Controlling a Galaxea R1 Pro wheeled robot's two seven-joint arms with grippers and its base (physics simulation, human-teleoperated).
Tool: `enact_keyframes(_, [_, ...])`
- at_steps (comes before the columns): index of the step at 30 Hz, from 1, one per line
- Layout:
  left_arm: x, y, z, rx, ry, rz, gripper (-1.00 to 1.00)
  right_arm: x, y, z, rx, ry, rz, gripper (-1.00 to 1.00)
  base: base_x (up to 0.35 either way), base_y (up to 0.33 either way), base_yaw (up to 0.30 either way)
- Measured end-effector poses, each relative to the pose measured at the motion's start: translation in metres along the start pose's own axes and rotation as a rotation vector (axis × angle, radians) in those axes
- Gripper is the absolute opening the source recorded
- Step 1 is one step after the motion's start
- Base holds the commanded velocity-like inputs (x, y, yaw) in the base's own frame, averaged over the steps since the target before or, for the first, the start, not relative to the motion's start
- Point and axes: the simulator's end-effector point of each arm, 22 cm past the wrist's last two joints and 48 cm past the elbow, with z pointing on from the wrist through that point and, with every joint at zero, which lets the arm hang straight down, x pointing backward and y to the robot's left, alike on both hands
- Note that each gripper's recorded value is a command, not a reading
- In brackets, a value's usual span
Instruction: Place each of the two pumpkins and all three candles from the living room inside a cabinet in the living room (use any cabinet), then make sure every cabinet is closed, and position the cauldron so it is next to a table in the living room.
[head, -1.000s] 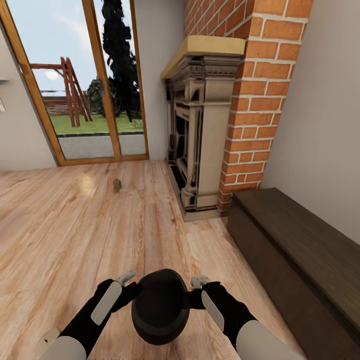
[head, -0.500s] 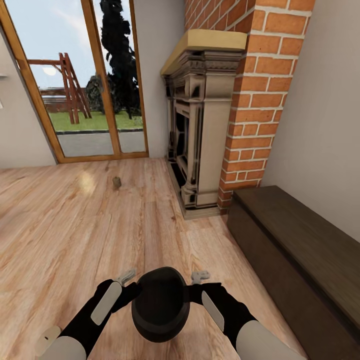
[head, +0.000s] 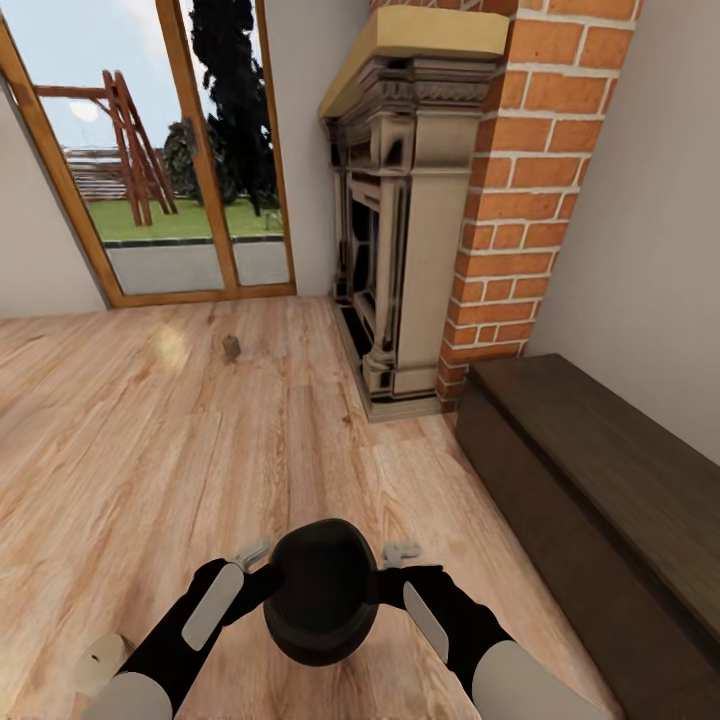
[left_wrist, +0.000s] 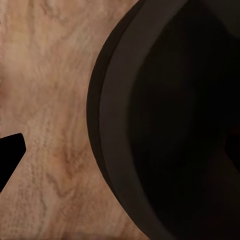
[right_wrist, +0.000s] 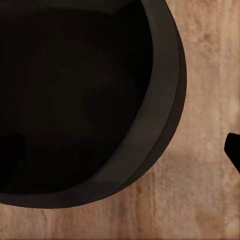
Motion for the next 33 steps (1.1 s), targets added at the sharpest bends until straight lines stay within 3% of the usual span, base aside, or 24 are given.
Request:
enact_keyframes(6, [0.007, 0.006, 0.010, -0.015, 0.017, -0.001, 1.00, 0.009, -0.001, 0.008, -0.010, 0.018, 0.018, 1.00, 0.000, 0.000, 0.000])
enact_keyframes(10, [0.013, 0.010, 0.017, -0.026, 0.031, -0.002, 1.00, 0.015, 0.003, 0.014, -0.035, 0.032, 0.072, 1.00, 0.000, 0.000, 0.000])
enact_keyframes(14, [0.019, 0.013, 0.023, -0.034, 0.046, -0.002, 1.00, 0.021, 0.002, 0.019, -0.040, 0.044, 0.095, 1.00, 0.000, 0.000, 0.000])
enact_keyframes(33, [0.026, 0.017, 0.031, -0.043, 0.064, -0.003, 1.00, 0.030, 0.000, 0.026, -0.040, 0.061, 0.112, 1.00, 0.000, 0.000, 0.000])
